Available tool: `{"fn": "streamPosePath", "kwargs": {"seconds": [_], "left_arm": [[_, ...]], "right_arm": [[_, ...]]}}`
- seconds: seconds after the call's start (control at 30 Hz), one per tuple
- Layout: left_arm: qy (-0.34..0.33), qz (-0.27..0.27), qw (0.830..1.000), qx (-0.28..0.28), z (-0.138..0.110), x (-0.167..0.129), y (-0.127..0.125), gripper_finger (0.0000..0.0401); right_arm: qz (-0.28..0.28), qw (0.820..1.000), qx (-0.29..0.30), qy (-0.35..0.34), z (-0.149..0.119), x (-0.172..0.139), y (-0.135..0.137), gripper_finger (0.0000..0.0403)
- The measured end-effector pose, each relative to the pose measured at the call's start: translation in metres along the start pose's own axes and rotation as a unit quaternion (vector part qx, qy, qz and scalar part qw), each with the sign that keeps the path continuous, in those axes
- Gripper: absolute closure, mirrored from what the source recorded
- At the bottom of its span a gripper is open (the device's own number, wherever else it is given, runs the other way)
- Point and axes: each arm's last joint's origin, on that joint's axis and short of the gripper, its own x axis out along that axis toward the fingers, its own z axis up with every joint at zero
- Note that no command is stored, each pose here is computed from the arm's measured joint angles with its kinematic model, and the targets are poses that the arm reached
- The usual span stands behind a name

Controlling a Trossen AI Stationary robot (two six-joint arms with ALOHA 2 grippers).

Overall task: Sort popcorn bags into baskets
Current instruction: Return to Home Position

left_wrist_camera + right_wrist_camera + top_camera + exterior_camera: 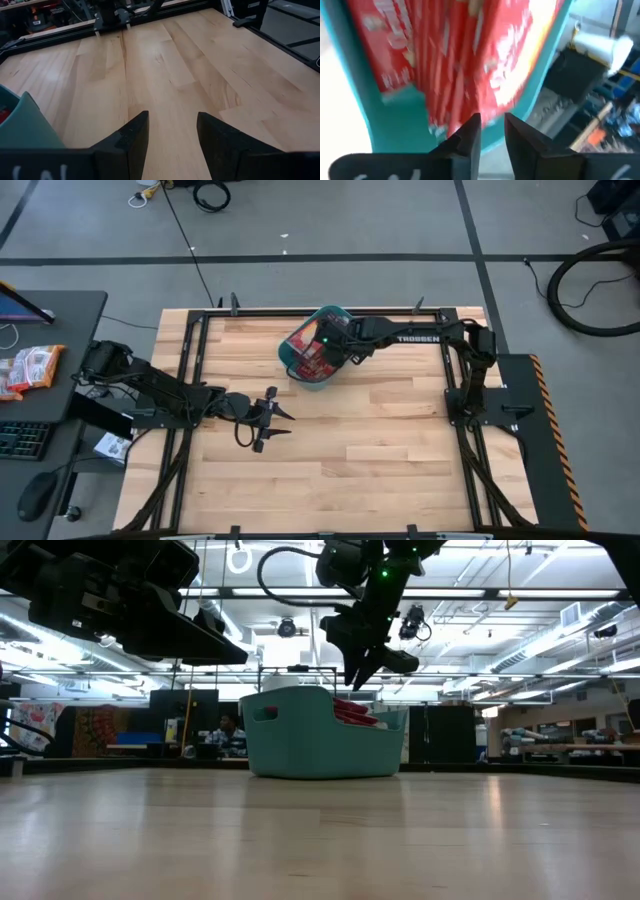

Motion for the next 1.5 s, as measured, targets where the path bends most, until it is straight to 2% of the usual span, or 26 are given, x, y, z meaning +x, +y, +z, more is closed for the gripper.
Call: {"fn": "streamPosePath", "kwargs": {"seconds": [0.07, 0.3, 0.4, 0.53, 0.7, 0.8, 0.97, 1.17, 1.5], "left_arm": [[0.000, 0.000, 1.000, 0.000, 0.000, 0.000, 0.000, 0.0229], [0.002, 0.000, 1.000, 0.000, 0.000, 0.000, 0.000, 0.0229], [0.003, 0.000, 1.000, -0.003, 0.000, 0.000, 0.000, 0.0229], [-0.030, 0.004, 1.000, 0.003, 0.012, -0.012, 0.003, 0.0229], [-0.052, 0.022, 0.998, -0.011, 0.008, -0.034, 0.006, 0.0229], [-0.066, 0.051, 0.996, -0.019, 0.002, -0.046, 0.008, 0.0229], [-0.107, 0.065, 0.991, -0.037, -0.004, -0.064, 0.012, 0.0229], [-0.136, 0.073, 0.987, -0.042, -0.010, -0.079, 0.015, 0.0229], [-0.178, 0.118, 0.974, -0.080, -0.027, -0.099, 0.027, 0.0229]], "right_arm": [[-0.008, 1.000, 0.005, 0.026, -0.003, 0.001, -0.001, 0.0306], [-0.041, 0.990, 0.114, 0.068, 0.003, -0.005, 0.002, 0.0285], [-0.036, 0.986, 0.154, 0.061, 0.015, -0.014, 0.011, 0.0285], [-0.012, 0.969, 0.242, 0.050, 0.025, -0.027, 0.024, 0.0288], [0.070, 0.935, 0.349, 0.013, 0.014, -0.050, 0.031, 0.0303], [0.086, 0.915, 0.395, -0.014, 0.005, -0.063, 0.031, 0.0316], [0.079, 0.894, 0.439, -0.048, -0.009, -0.079, 0.041, 0.0338], [0.060, 0.859, 0.500, -0.094, -0.023, -0.092, 0.066, 0.0355], [0.049, 0.779, 0.598, -0.181, -0.040, -0.105, 0.122, 0.0370]]}}
